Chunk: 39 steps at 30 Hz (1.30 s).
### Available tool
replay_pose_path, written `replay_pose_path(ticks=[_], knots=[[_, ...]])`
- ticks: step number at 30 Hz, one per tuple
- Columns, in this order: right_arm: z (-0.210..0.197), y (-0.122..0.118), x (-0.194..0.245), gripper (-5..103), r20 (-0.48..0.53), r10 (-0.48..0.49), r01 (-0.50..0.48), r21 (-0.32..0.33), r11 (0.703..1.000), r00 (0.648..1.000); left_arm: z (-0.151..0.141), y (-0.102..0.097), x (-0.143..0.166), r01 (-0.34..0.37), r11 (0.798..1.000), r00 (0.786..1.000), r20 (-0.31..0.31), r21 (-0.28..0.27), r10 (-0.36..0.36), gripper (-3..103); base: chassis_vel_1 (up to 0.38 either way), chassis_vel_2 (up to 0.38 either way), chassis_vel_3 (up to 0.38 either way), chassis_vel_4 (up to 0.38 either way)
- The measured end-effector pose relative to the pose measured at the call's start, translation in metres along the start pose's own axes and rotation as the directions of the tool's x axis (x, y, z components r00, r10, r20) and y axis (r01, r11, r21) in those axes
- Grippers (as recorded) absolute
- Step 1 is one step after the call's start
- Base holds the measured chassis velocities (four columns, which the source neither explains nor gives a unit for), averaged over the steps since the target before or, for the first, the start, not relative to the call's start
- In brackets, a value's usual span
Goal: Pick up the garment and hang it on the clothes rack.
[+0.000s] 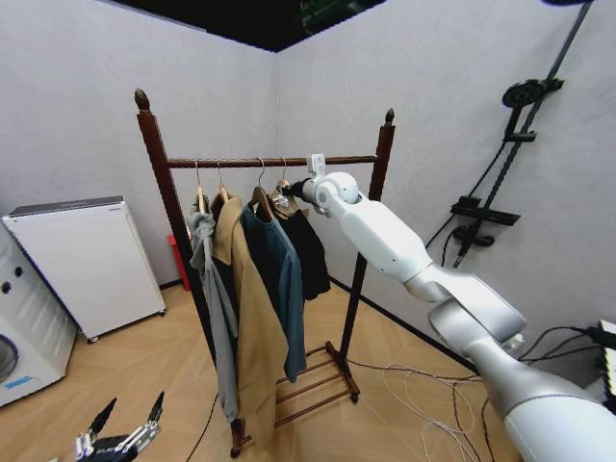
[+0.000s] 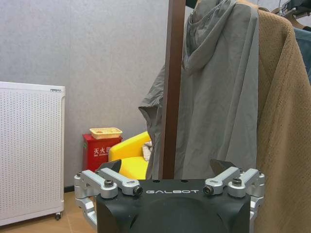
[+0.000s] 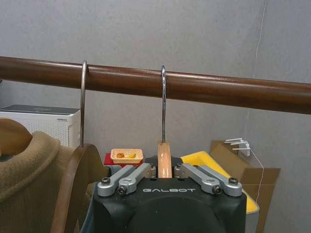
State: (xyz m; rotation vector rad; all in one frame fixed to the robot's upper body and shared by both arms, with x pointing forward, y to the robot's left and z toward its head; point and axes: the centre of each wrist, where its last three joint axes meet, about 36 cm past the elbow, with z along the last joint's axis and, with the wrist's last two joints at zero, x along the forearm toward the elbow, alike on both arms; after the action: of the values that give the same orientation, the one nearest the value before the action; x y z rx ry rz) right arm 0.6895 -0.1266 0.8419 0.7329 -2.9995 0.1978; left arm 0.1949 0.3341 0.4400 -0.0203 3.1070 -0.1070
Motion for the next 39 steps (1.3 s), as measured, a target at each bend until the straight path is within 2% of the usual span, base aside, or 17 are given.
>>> replay_pose_path(ticks=[5, 7, 10, 15, 16, 18, 19, 21, 23, 24, 27, 31, 32, 35, 36, 37, 39], knots=[[0.001, -0.001, 0.002, 15, 0.012, -0.013, 0.013, -0.001, 1.000, 1.000, 0.000, 0.000, 0.000, 0.000, 1.000, 1.000, 0.000, 0.000, 0.000, 100, 0.000, 0.000, 0.000, 0.000], [0.001, -0.001, 0.006, 32, 0.035, -0.022, 0.022, -0.001, 1.000, 0.999, 0.000, 0.000, 0.000, 0.000, 1.000, 1.000, 0.000, 0.000, 0.000, 100, 0.000, 0.000, 0.000, 0.000], [0.000, -0.002, 0.014, 42, 0.059, -0.026, 0.026, 0.005, 1.000, 0.998, 0.000, 0.000, 0.000, 0.000, 1.000, 1.000, 0.000, 0.000, 0.000, 100, 0.000, 0.000, 0.000, 0.000], [-0.001, -0.004, 0.025, 47, 0.079, -0.026, 0.026, 0.004, 1.000, 0.997, 0.000, 0.000, 0.000, 0.000, 1.000, 1.000, 0.000, 0.000, 0.000, 100, 0.000, 0.000, 0.000, 0.000], [-0.002, -0.006, 0.037, 58, 0.094, -0.027, 0.027, -0.002, 1.000, 0.995, 0.000, 0.000, 0.000, 0.000, 1.000, 1.000, 0.000, 0.000, 0.000, 100, 0.000, 0.000, 0.000, 0.000], [-0.003, -0.008, 0.045, 64, 0.100, -0.025, 0.026, -0.007, 1.000, 0.995, 0.000, 0.000, 0.000, 0.000, 1.000, 1.000, 0.000, 0.000, 0.000, 100, 0.000, 0.000, 0.000, 0.000], [0.000, -0.012, 0.063, 75, 0.108, -0.029, 0.031, -0.019, 0.999, 0.994, 0.000, 0.000, 0.000, 0.000, 1.000, 1.000, 0.000, 0.000, 0.000, 100, 0.000, 0.000, 0.000, 0.000], [0.005, -0.015, 0.077, 80, 0.112, -0.029, 0.032, -0.023, 0.999, 0.993, 0.000, 0.000, 0.000, 0.001, 1.000, 1.000, 0.000, 0.000, -0.001, 100, 0.000, 0.000, 0.000, 0.000], [0.033, -0.010, 0.137, 85, 0.128, -0.013, 0.017, -0.023, 1.000, 0.992, 0.000, 0.000, 0.000, 0.000, 1.000, 1.000, 0.000, 0.000, 0.000, 100, 0.000, 0.000, 0.000, 0.000], [0.033, -0.010, 0.137, 85, 0.128, -0.013, 0.017, -0.023, 1.000, 0.992, 0.000, 0.000, 0.000, 0.000, 1.000, 1.000, 0.000, 0.000, 0.000, 100, 0.000, 0.000, 0.000, 0.000], [0.090, -0.003, 0.202, 99, 0.131, 0.019, -0.012, -0.049, 0.999, 0.991, 0.000, 0.000, 0.000, 0.001, 1.000, 1.000, 0.000, 0.000, -0.001, 100, 0.000, 0.000, 0.000, 0.000], [0.128, -0.002, 0.239, 100, 0.141, 0.109, -0.107, -0.022, 0.994, 0.984, 0.000, 0.000, 0.000, 0.000, 1.000, 1.000, 0.000, 0.000, 0.000, 100, 0.000, 0.000, 0.000, 0.000], [0.161, 0.000, 0.259, 100, 0.126, 0.174, -0.172, -0.023, 0.985, 0.977, 0.000, 0.000, 0.000, 0.000, 1.000, 1.000, 0.000, 0.000, 0.000, 100, 0.000, 0.000, 0.000, 0.000], [0.197, 0.002, 0.287, 100, 0.114, 0.264, -0.263, -0.028, 0.965, 0.958, 0.000, 0.000, 0.000, 0.000, 1.000, 1.000, 0.000, 0.000, 0.000, 100, 0.000, 0.000, 0.000, 0.000], [0.231, 0.009, 0.305, 100, 0.065, 0.319, -0.318, -0.028, 0.948, 0.945, 0.000, 0.000, 0.000, 0.000, 1.000, 1.000, 0.000, 0.000, 0.000, 100, 0.000, 0.000, 0.000, 0.000], [0.231, 0.009, 0.305, 100, 0.065, 0.319, -0.318, -0.028, 0.948, 0.945, 0.000, 0.000, 0.000, 0.000, 1.000, 1.000, 0.000, 0.000, 0.000, 100, 0.000, 0.000, 0.000, 0.000], [0.277, 0.020, 0.325, 100, 0.003, 0.398, -0.398, -0.038, 0.917, 0.917, 0.000, 0.000, 0.000, 0.000, 1.000, 1.000, 0.000, 0.000, 0.000, 100, 0.000, 0.000, 0.000, 0.000]])
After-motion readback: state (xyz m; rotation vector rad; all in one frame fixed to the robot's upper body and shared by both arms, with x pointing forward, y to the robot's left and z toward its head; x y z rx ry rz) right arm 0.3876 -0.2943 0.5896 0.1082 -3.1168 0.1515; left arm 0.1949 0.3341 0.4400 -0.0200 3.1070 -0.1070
